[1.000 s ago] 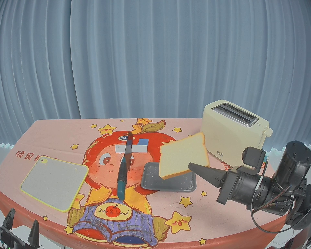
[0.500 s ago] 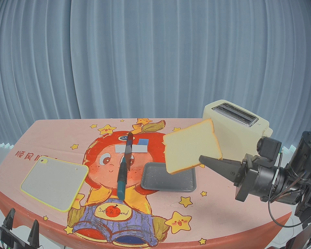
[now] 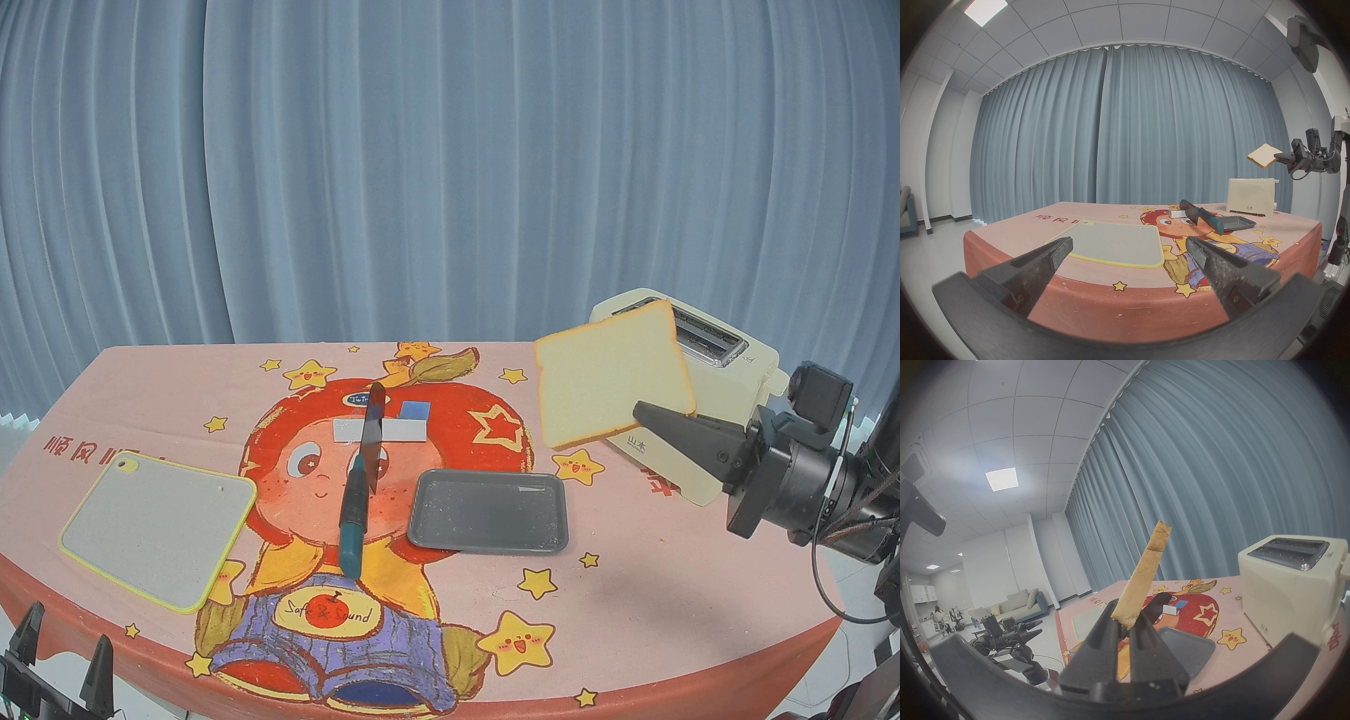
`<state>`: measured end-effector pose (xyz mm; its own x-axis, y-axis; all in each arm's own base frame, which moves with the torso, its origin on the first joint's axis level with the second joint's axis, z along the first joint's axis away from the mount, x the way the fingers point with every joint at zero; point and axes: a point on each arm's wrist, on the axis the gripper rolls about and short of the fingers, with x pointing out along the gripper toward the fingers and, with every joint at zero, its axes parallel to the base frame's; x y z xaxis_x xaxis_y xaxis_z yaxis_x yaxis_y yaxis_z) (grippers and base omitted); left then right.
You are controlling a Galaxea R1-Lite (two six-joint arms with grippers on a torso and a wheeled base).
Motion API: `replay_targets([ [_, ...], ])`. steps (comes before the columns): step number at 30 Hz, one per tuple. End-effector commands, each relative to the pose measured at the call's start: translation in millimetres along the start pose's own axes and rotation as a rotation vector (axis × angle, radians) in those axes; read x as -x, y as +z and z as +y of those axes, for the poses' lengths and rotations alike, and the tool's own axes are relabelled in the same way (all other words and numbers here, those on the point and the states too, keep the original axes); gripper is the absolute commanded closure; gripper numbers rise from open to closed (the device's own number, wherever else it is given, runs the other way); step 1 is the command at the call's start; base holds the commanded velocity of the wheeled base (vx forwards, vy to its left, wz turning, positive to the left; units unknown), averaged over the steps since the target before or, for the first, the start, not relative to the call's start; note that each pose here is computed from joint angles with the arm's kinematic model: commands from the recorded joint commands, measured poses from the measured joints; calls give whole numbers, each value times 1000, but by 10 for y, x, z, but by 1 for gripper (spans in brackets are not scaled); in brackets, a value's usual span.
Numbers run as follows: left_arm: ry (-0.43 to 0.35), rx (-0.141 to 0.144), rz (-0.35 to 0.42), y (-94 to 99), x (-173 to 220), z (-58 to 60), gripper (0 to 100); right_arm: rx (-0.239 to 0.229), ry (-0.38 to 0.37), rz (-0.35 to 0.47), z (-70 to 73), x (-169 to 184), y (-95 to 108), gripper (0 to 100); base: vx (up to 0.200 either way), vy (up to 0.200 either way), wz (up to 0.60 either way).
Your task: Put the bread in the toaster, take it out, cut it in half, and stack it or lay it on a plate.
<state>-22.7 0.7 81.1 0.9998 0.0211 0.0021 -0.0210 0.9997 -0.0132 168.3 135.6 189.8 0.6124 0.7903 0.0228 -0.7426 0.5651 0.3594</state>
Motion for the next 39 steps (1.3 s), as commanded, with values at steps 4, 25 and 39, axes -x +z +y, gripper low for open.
replay_targets([
  [4, 1, 0, 19, -48, -14, 0, 0, 22, 0, -59, -25, 100, 151, 100, 0, 0, 0],
  [25, 1, 0, 19, -48, -14, 0, 0, 148, -43, -122, -285, 156, 420, 100, 0, 0, 0],
  [39, 1, 0, 19, -48, -14, 0, 0, 167, -53, -135, -435, 160, 537, 100, 0, 0, 0],
])
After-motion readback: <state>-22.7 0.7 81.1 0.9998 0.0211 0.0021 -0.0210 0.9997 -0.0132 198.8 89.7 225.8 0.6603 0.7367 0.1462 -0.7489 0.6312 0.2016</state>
